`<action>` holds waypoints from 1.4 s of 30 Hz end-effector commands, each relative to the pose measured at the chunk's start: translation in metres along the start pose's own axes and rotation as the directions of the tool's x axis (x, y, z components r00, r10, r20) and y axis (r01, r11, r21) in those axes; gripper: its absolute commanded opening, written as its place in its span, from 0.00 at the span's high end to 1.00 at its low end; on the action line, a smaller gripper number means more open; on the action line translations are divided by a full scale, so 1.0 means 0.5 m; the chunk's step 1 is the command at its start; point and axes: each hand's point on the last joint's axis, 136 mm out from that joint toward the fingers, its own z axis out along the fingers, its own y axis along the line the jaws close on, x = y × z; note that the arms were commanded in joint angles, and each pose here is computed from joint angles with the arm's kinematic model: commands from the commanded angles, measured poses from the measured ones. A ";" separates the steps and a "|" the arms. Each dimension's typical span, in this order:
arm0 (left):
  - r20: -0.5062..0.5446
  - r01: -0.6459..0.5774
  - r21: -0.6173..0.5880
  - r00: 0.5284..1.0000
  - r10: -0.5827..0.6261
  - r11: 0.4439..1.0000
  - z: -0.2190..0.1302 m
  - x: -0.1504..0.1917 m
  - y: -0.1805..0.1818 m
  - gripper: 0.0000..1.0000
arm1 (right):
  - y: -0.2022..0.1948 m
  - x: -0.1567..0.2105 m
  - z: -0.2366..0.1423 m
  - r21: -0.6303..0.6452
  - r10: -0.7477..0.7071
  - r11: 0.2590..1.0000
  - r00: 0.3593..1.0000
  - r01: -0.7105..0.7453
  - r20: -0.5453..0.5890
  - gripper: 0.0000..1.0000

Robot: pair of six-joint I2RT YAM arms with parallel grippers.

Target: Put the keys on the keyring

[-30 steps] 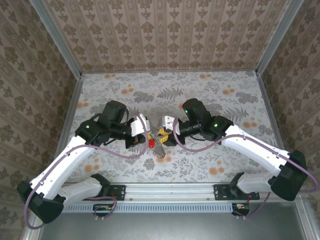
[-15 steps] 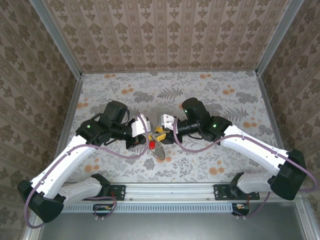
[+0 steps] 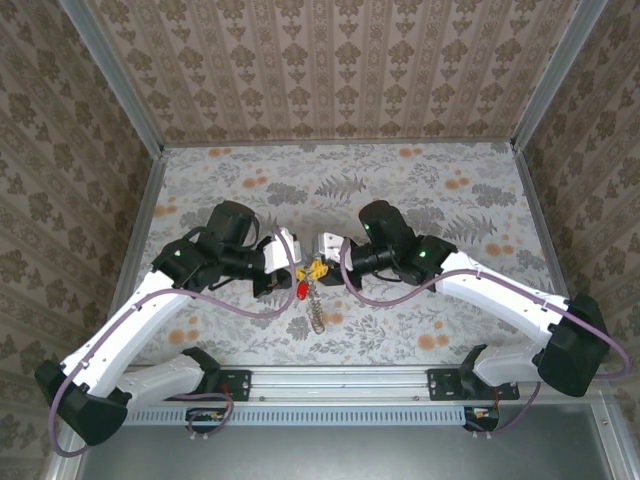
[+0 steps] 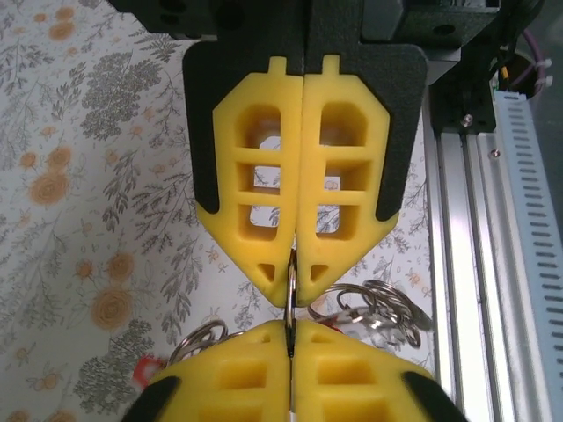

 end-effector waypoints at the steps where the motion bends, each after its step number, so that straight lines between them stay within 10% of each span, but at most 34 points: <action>1: 0.068 -0.039 -0.031 0.997 0.041 0.999 -0.034 -0.025 -0.009 0.66 | 0.013 -0.005 -0.005 -0.010 -0.015 1.000 1.000 0.015 0.024 1.00; 18: 0.301 0.162 -0.014 0.942 -0.150 0.987 -0.006 0.025 -0.011 0.43 | 0.029 -0.043 -0.032 -0.039 -0.004 0.999 0.986 0.010 0.165 1.00; 42: 0.314 0.133 0.096 0.936 -0.157 0.986 0.032 0.039 -0.060 0.47 | 0.018 -0.045 -0.040 0.001 0.052 0.999 0.983 -0.053 0.176 1.00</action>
